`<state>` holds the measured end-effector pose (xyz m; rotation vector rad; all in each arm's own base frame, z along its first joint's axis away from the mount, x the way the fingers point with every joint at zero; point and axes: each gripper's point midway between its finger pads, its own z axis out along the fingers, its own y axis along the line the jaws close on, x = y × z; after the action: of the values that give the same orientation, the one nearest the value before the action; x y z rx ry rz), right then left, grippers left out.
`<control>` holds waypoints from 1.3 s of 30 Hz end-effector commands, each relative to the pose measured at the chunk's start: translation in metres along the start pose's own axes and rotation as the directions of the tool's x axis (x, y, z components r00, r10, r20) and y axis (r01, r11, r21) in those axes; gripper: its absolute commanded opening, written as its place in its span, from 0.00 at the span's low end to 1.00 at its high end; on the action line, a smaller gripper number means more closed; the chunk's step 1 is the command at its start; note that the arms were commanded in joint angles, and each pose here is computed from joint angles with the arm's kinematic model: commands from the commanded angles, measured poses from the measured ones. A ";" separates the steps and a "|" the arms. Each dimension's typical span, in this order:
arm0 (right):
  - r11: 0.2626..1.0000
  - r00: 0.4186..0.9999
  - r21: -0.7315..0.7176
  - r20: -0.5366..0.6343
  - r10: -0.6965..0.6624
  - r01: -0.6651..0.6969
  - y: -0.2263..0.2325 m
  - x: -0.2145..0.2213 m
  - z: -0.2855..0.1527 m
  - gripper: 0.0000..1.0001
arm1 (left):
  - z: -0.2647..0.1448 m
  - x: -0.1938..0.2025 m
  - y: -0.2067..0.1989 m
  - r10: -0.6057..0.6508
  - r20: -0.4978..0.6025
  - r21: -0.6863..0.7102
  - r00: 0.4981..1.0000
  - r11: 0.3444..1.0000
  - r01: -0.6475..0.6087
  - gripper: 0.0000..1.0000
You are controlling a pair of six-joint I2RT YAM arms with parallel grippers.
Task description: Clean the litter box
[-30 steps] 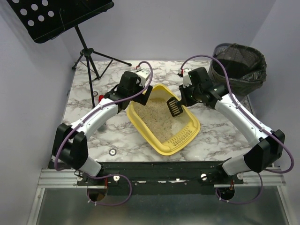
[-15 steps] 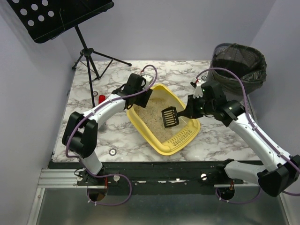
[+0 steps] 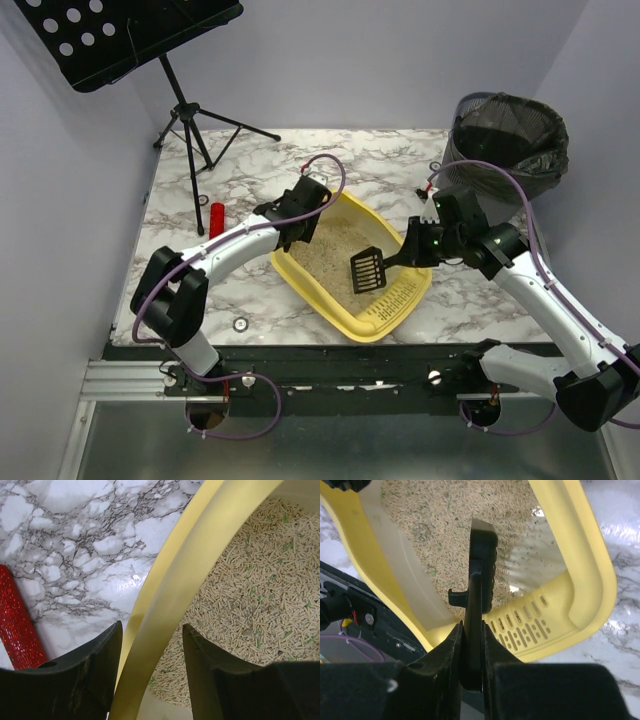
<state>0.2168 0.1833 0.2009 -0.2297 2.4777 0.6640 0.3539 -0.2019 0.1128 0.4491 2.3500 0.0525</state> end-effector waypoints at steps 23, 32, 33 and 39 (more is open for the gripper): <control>0.988 0.934 0.022 -0.323 0.155 -0.156 0.016 0.065 0.034 0.01 | -0.022 0.072 0.014 -0.242 -0.126 -0.153 0.962 0.963 0.222 0.25; 0.919 0.917 -0.015 -0.080 0.391 -0.393 0.034 0.062 0.091 0.01 | -0.026 0.074 0.010 -0.334 -0.091 -0.134 0.938 0.938 0.321 0.22; 0.903 0.903 -0.040 -0.052 0.426 -0.428 0.037 0.061 0.094 0.01 | -0.026 0.076 0.010 -0.346 -0.091 -0.138 0.934 0.933 0.333 0.22; 0.807 0.803 -0.097 0.084 0.591 -0.583 0.039 0.054 0.115 0.01 | -0.033 0.081 0.012 -0.431 -0.063 -0.146 0.900 0.896 0.419 0.22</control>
<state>0.1889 0.2675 0.1147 0.2911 2.5458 1.0044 0.3141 -0.1655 0.1155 -0.0062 2.3507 0.0514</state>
